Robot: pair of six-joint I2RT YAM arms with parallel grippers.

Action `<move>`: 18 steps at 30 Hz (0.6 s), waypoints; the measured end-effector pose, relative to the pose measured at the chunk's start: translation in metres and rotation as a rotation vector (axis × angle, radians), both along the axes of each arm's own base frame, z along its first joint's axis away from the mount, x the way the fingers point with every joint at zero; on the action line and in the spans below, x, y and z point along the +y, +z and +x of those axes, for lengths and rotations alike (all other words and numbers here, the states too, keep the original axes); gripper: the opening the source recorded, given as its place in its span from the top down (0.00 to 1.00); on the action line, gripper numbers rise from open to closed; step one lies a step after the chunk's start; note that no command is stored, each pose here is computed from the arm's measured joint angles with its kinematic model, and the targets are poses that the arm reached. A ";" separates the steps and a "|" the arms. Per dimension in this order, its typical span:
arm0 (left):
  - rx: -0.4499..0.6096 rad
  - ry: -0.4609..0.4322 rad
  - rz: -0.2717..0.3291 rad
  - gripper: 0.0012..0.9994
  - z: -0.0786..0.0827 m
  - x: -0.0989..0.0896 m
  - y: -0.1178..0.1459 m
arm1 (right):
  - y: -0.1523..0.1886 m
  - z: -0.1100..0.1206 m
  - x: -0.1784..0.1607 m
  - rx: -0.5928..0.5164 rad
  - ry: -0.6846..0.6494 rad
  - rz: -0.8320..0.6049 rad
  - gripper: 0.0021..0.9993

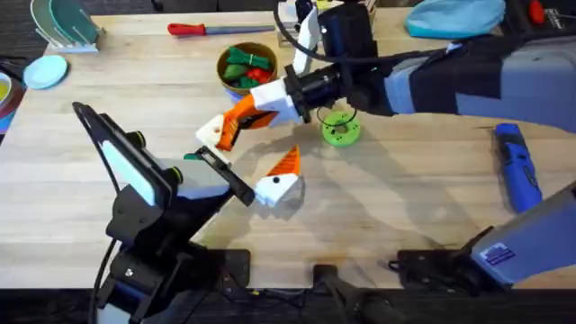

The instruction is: Pick up the gripper from the table and insert it into the empty holder that is missing its gripper. Then pick up a screw, insert it into the mounting hole, and use the screwdriver to tighten it. Finally, clean up the table by picking up the vegetable and placing it into the bucket.

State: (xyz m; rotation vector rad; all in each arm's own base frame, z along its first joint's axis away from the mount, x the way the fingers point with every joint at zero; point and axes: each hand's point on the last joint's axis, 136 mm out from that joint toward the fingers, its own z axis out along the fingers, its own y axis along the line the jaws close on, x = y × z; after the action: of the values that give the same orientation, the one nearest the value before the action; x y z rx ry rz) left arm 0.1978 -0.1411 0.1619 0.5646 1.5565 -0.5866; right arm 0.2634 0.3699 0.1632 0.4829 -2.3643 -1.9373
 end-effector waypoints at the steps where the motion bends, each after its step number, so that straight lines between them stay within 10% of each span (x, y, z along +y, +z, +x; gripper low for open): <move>1: 0.003 0.010 -0.001 0.01 0.001 0.001 0.000 | -0.001 0.000 0.002 -0.003 -0.009 -0.005 0.99; 18: 0.012 0.106 -0.001 0.01 0.012 0.015 -0.002 | 0.001 0.010 0.020 -0.017 -0.105 -0.029 0.99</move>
State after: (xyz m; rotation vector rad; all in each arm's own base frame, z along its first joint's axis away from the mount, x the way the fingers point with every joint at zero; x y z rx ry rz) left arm 0.2098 -0.1265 0.1597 0.4758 1.5874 -0.5114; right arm 0.2733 0.3895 0.1645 0.3826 -2.4717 -1.9453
